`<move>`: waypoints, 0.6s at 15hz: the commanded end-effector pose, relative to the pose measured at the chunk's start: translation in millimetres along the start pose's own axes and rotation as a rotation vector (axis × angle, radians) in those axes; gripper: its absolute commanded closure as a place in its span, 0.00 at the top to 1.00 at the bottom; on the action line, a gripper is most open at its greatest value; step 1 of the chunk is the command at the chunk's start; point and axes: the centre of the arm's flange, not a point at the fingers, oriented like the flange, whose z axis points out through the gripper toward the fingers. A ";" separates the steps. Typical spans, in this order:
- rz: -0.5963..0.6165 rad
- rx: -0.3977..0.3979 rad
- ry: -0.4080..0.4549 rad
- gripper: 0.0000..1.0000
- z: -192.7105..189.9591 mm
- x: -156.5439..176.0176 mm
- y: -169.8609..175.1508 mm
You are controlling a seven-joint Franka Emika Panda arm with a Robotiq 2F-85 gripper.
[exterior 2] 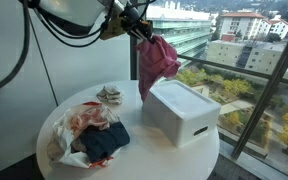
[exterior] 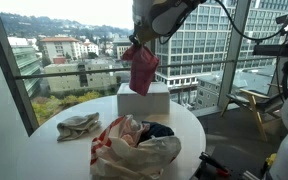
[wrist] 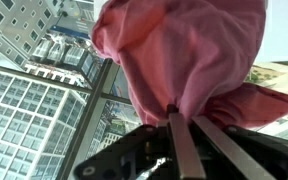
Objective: Move the items in the plastic to the top of the white object
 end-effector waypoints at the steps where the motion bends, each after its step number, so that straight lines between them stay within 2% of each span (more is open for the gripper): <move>1: 0.090 -0.136 0.113 0.01 56.4 26.9 -13.2; 3: 0.138 -0.217 0.149 0.01 81.8 23.5 -9.7; 7: 0.201 -0.321 0.129 0.01 129.9 -3.8 -14.1; 8: 0.212 -0.329 0.112 0.31 136.7 -12.5 -18.3; 9: 0.225 -0.329 0.099 0.32 140.2 -20.3 -22.9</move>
